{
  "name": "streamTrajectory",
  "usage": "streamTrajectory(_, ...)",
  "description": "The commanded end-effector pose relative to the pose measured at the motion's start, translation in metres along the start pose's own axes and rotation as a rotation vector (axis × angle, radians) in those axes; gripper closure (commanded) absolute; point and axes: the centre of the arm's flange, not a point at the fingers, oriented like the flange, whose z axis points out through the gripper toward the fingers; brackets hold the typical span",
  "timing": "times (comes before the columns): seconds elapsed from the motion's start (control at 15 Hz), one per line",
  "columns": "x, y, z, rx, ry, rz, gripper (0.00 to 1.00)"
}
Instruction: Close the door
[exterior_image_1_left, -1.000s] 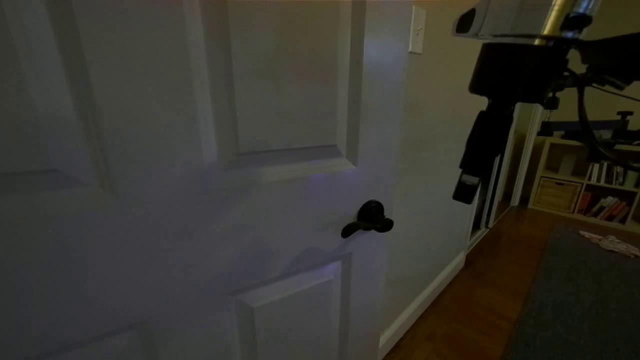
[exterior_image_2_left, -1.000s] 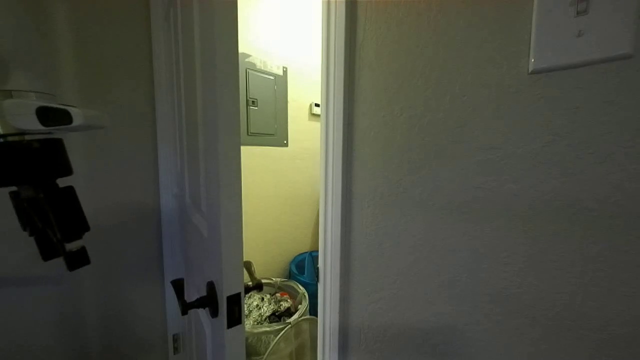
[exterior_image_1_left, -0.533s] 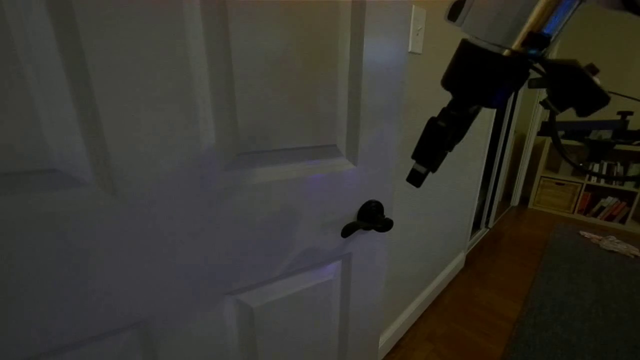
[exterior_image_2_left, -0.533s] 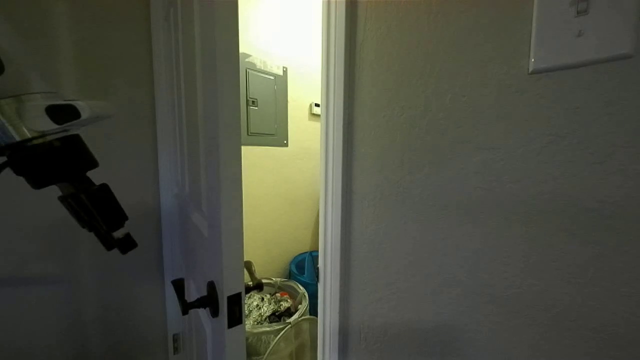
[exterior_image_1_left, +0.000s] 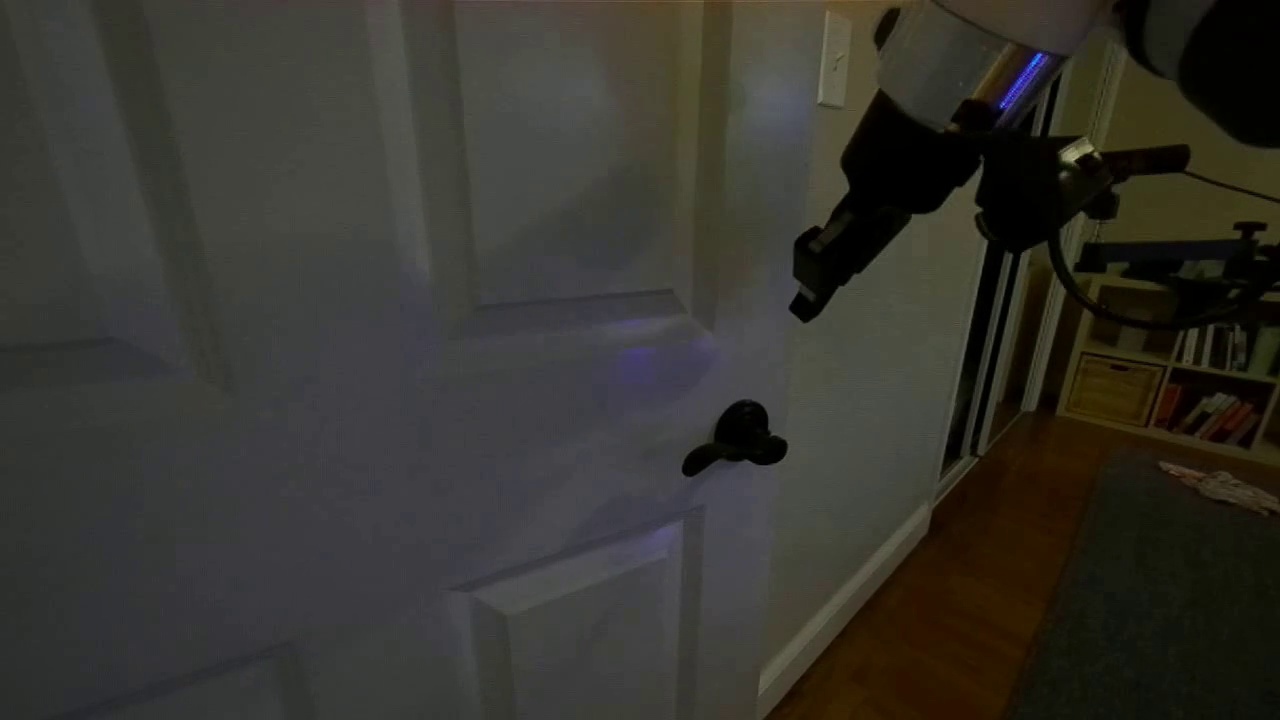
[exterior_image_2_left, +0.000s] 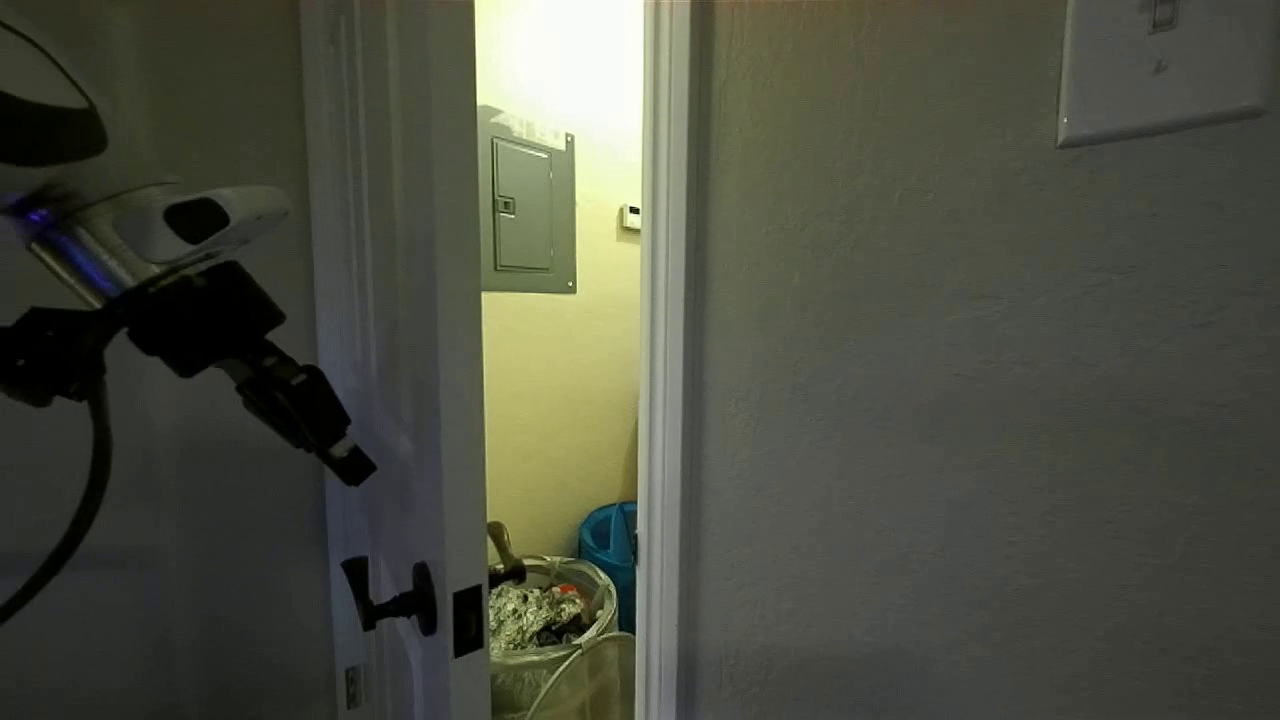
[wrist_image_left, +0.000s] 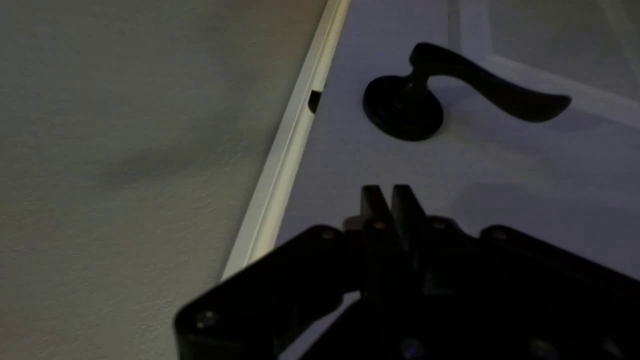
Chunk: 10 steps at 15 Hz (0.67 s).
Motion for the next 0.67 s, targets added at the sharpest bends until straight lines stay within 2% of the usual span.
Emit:
streamTrajectory(0.0,0.018,0.006,0.021,-0.016,0.055,0.047,0.99)
streamTrajectory(0.27,0.036,0.016,0.036,-0.036,0.075,0.059,0.94)
streamTrajectory(0.6,0.061,0.019,0.051,-0.058,0.099,0.028,0.95)
